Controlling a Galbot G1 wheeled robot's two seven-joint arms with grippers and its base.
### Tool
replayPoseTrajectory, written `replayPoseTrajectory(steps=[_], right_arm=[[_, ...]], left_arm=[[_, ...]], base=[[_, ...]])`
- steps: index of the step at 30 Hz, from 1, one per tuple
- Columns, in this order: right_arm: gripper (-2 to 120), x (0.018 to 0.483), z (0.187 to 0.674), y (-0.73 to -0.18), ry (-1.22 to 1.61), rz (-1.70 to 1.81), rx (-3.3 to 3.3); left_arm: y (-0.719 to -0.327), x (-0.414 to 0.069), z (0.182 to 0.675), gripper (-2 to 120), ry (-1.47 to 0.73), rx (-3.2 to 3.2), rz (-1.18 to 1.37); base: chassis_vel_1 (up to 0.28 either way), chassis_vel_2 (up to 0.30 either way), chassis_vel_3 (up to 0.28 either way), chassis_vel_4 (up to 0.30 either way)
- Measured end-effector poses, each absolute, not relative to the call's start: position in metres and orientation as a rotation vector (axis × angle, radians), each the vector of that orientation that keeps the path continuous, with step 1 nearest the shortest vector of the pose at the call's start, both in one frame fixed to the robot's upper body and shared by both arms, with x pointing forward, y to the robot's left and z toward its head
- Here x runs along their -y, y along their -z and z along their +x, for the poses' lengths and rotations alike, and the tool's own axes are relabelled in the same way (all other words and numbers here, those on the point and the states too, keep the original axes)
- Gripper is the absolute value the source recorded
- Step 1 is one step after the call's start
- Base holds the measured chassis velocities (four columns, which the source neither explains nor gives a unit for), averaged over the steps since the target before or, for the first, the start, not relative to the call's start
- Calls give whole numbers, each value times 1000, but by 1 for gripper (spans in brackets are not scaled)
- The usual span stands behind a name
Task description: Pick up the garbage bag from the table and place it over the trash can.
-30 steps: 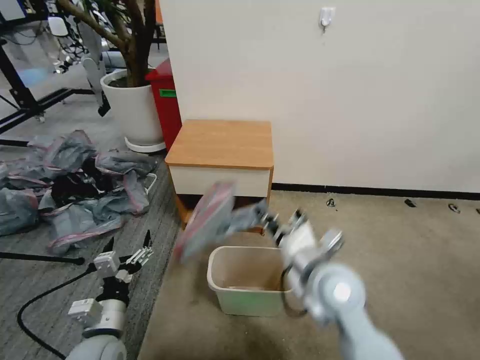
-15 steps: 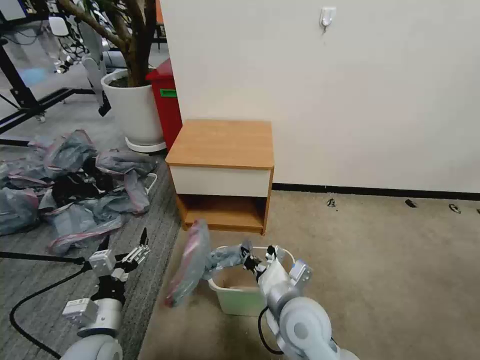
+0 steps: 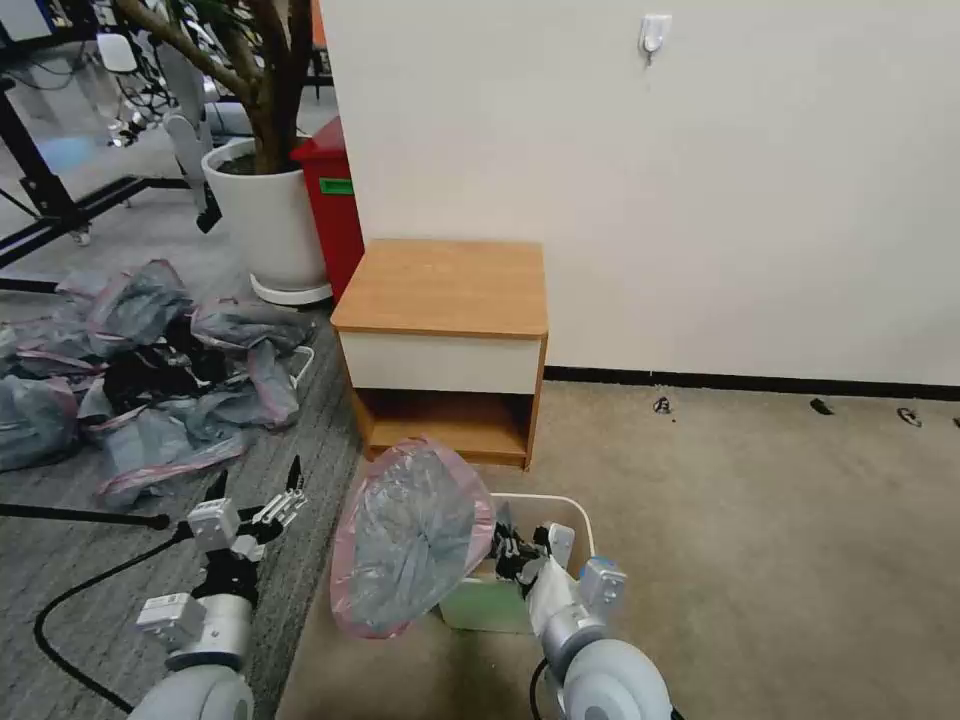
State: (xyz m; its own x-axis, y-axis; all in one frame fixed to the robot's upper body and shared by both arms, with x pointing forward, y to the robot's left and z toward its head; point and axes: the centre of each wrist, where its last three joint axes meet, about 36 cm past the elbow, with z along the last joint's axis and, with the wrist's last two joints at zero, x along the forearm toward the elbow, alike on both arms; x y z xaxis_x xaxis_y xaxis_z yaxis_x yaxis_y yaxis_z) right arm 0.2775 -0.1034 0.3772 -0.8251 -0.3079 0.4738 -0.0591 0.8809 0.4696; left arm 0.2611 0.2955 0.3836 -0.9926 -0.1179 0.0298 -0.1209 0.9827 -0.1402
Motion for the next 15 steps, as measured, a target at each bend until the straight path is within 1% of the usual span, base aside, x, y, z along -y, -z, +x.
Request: replayPoseTrajectory(steps=[1,2,3,4,6,7,10,11,12,15], right_arm=[[32,106,276,-377,575,266,2507],[35,107,276,-378,566,266,2515],[35,107,276,-378,566,266,2515],[38,109,275,-380,561,267,2521],[50,115,275,-383,543,259,2542],[50,115,275,-383,543,259,2542],[65,119,275,-386,525,248,2563],[68,120,276,-386,520,242,2570],[68,120,276,-386,520,242,2570],[83,126,280,-389,504,220,2598]], left_arm=[[-383,-295,261,100,-222,3106,183],[-383,-294,261,100,-223,3106,180],[-383,-294,261,100,-223,3106,180],[-383,-294,261,100,-222,3106,176],[-383,-293,261,100,-194,3110,159],[-383,-293,261,100,-194,3110,159],[-382,-292,262,100,-169,3116,134],[-382,-291,262,100,-168,3117,130],[-382,-291,262,100,-168,3117,130],[-384,-289,263,100,-169,3126,110]], base=[[0,0,0,0],[0,0,0,0],[0,0,0,0],[0,0,0,0],[0,0,0,0],[0,0,0,0],[0,0,0,0],[0,0,0,0],[0,0,0,0],[0,0,0,0]])
